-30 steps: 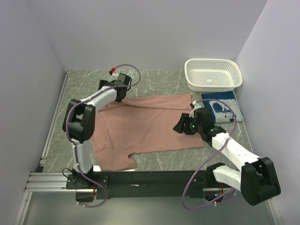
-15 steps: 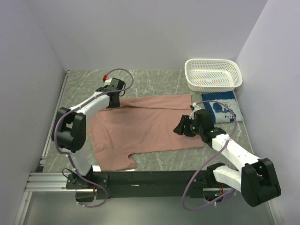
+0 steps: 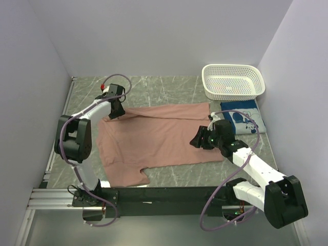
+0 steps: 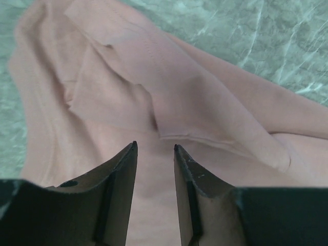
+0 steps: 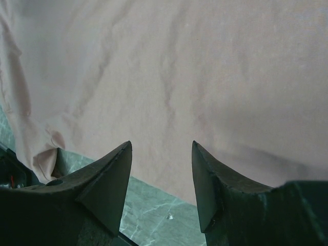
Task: Fold and stack the t-shirts
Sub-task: Fold the tshirt
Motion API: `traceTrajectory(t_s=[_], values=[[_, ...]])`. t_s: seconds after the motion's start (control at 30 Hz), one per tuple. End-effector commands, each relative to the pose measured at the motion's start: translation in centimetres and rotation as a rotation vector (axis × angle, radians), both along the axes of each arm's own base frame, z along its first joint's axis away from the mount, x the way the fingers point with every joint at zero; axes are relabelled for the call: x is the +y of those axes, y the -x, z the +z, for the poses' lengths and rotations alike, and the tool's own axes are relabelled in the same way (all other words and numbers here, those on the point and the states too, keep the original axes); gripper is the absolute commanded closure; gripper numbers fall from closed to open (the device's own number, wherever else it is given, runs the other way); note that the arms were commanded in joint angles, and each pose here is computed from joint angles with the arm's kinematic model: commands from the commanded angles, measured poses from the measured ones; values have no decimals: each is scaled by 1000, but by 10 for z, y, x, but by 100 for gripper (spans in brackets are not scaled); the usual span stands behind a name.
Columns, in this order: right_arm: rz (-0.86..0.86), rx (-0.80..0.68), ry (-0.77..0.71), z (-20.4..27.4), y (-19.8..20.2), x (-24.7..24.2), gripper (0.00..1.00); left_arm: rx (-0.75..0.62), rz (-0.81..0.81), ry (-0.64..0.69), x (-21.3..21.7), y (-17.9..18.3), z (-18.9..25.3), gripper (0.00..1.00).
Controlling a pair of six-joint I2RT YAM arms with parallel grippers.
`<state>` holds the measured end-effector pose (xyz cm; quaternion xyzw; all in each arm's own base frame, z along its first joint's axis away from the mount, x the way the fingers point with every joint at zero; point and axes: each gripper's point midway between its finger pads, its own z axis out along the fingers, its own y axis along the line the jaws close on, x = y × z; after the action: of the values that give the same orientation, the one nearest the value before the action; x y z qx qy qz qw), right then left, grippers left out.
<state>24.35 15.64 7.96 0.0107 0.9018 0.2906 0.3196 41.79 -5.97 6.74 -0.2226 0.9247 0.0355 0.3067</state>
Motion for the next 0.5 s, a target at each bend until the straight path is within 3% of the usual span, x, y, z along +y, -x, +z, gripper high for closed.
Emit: traceTrajectory(t_s=[0.0, 0.47], values=[[14, -31, 1, 5, 0, 1, 43, -46, -4, 63, -11, -21, 7, 60], [22, -22, 28, 1, 1, -2, 43, 6, 13, 55, -8, -29, -26, 60]])
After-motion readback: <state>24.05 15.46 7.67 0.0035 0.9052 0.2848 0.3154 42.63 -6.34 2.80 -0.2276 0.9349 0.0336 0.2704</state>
